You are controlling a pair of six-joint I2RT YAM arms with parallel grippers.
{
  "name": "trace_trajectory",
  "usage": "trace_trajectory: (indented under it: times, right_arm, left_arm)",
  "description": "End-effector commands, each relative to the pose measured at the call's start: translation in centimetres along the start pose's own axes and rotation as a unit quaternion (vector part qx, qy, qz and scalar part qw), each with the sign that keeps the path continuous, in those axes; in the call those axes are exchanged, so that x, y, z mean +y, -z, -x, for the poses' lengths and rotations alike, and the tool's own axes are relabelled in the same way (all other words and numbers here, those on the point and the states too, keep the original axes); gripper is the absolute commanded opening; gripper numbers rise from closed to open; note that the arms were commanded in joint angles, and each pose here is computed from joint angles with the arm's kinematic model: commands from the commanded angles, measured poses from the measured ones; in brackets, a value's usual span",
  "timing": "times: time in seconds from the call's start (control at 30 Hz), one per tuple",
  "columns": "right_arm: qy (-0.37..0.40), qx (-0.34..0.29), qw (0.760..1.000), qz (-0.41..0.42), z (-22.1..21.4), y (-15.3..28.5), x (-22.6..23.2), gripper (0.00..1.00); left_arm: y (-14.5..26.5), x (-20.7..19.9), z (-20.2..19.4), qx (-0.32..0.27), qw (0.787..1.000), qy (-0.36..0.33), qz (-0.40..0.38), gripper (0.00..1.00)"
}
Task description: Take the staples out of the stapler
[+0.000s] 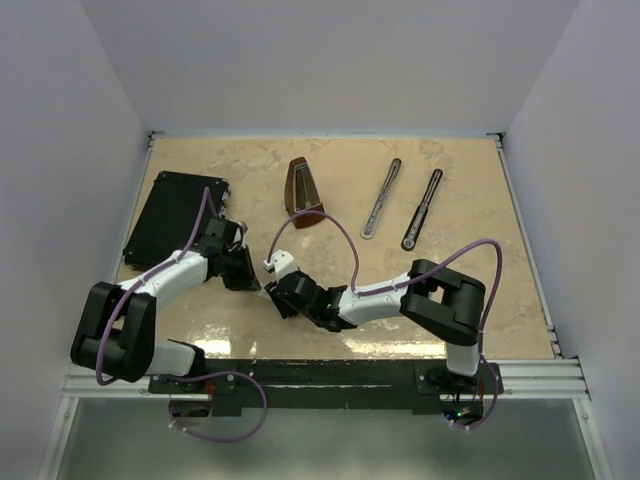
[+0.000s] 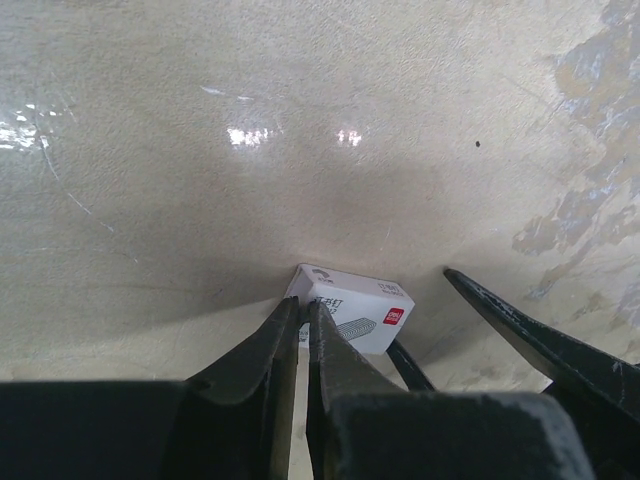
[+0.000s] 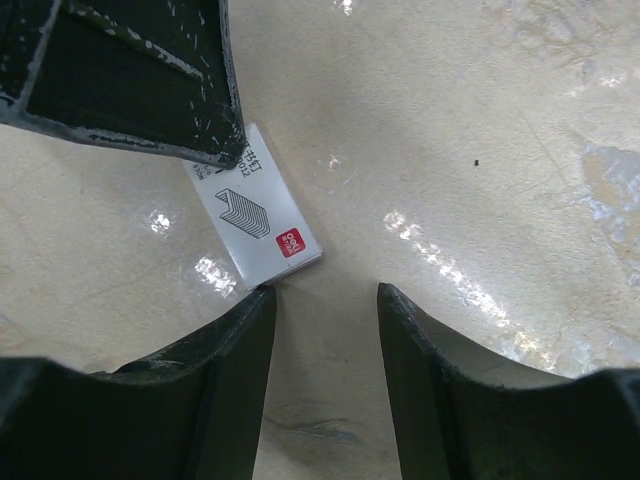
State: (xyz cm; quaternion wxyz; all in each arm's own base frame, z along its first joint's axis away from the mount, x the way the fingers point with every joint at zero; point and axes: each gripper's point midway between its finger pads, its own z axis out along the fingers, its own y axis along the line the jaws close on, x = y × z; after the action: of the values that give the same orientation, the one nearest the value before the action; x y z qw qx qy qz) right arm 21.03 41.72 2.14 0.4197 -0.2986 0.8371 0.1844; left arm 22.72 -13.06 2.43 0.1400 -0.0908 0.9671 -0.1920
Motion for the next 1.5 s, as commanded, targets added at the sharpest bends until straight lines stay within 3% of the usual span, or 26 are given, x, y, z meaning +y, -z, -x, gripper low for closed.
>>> trace_trajectory:
  times: [0.0,0.33,1.27,1.47]
  right_arm:
    - [-0.006,0.005,1.0,-0.027,-1.0,0.1,-1.9,0.5]
    - [-0.049,0.019,0.998,-0.021,-0.2,3.9,-2.4,0.5]
    - [-0.131,0.055,0.988,-0.06,0.3,-0.7,-2.0,0.48]
    - [-0.188,0.041,0.978,-0.076,0.4,-0.4,-3.8,0.47]
  left_arm:
    - [0.3,-1.6,-1.4,0.019,0.999,0.008,-0.029,0.15]
    - [2.1,-1.8,1.1,-0.017,1.0,-0.017,-0.003,0.27]
    - [0.4,-1.7,-0.4,0.014,0.999,-0.015,-0.025,0.15]
    - [0.3,-1.7,-0.9,0.015,0.999,-0.001,-0.029,0.15]
